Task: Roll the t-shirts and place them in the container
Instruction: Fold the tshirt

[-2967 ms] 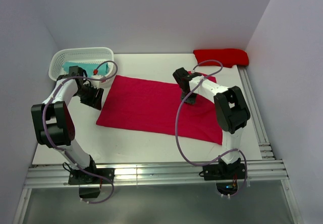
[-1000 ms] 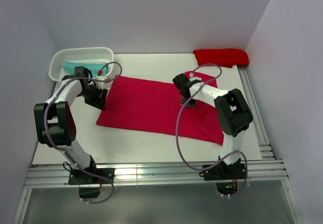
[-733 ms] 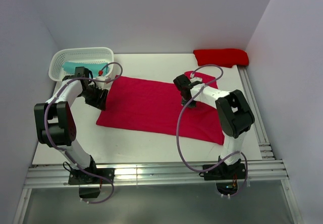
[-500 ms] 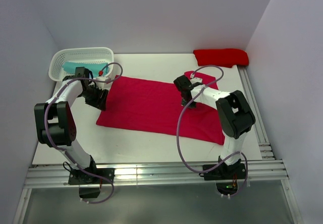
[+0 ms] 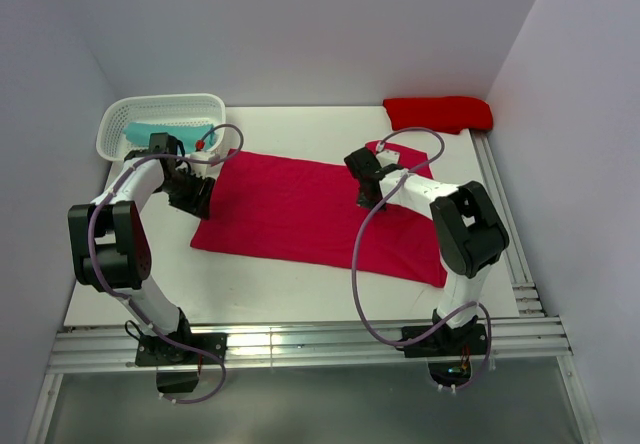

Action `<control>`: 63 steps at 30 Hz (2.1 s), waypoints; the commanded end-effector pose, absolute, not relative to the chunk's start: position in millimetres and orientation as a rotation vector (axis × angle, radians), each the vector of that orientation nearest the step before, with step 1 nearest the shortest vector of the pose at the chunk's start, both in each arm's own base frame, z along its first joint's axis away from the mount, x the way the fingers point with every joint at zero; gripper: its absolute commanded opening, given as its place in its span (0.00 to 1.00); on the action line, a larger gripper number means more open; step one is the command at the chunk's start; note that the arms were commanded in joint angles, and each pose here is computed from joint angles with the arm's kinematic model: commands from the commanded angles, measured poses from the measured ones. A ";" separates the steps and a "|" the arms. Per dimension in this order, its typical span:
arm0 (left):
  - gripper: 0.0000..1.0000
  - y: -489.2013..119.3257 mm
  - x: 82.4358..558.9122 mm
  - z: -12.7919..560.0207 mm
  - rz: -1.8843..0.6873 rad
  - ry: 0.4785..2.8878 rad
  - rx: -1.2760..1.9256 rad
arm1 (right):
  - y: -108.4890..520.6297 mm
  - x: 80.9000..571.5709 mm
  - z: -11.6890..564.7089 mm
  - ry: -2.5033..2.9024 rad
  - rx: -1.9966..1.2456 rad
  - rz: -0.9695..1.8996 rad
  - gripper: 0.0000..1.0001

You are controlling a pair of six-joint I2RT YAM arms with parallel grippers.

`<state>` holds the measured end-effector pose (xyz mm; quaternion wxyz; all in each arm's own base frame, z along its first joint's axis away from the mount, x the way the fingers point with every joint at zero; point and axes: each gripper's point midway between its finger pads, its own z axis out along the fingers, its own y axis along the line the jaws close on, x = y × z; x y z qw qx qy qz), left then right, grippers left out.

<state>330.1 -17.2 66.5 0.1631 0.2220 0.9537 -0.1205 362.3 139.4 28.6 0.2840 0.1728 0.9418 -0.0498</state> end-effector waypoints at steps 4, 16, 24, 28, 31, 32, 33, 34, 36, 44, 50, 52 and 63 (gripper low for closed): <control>0.54 -20.1 331.7 66.9 -0.350 2.709 0.635 | 145.7 369.7 42.8 2.443 0.458 -0.071 0.01; 0.55 -20.4 334.5 63.8 -0.342 2.705 0.629 | 147.6 369.8 39.8 2.416 0.455 -0.035 0.18; 0.58 -33.6 370.1 85.9 -0.329 2.580 0.657 | 156.7 382.6 53.3 2.375 0.445 0.027 0.39; 0.60 -47.8 407.0 110.2 -0.270 2.454 0.711 | 164.1 387.8 69.1 2.344 0.452 0.096 0.63; 0.61 -59.8 439.3 123.1 -0.204 2.349 0.755 | 165.7 394.9 85.5 2.317 0.472 0.144 0.67; 0.62 -63.3 448.2 125.8 -0.187 2.323 0.769 | 163.9 394.7 88.3 2.319 0.483 0.143 0.68; 0.62 -68.5 456.2 119.1 -0.166 2.320 0.789 | 163.0 400.4 96.3 2.305 0.497 0.148 0.68; 0.63 -72.5 472.8 129.5 -0.144 2.267 0.808 | 161.4 402.1 99.1 2.304 0.504 0.144 0.68; 0.63 -81.6 488.9 115.0 -0.133 2.267 0.852 | 154.6 406.6 105.9 2.299 0.526 0.138 0.68; 0.64 -95.2 564.2 82.2 0.004 2.233 0.967 | 119.2 417.4 116.4 2.247 0.631 0.220 0.68; 0.68 -100.5 592.5 77.9 0.012 2.198 0.985 | 97.3 419.7 125.1 2.208 0.665 0.231 0.68; 0.69 -103.4 593.7 76.9 0.001 2.190 1.013 | 94.0 419.4 124.3 2.206 0.671 0.228 0.68; 0.70 -120.3 579.8 77.7 -0.044 2.075 1.249 | 82.5 414.6 119.0 2.203 0.694 0.234 0.68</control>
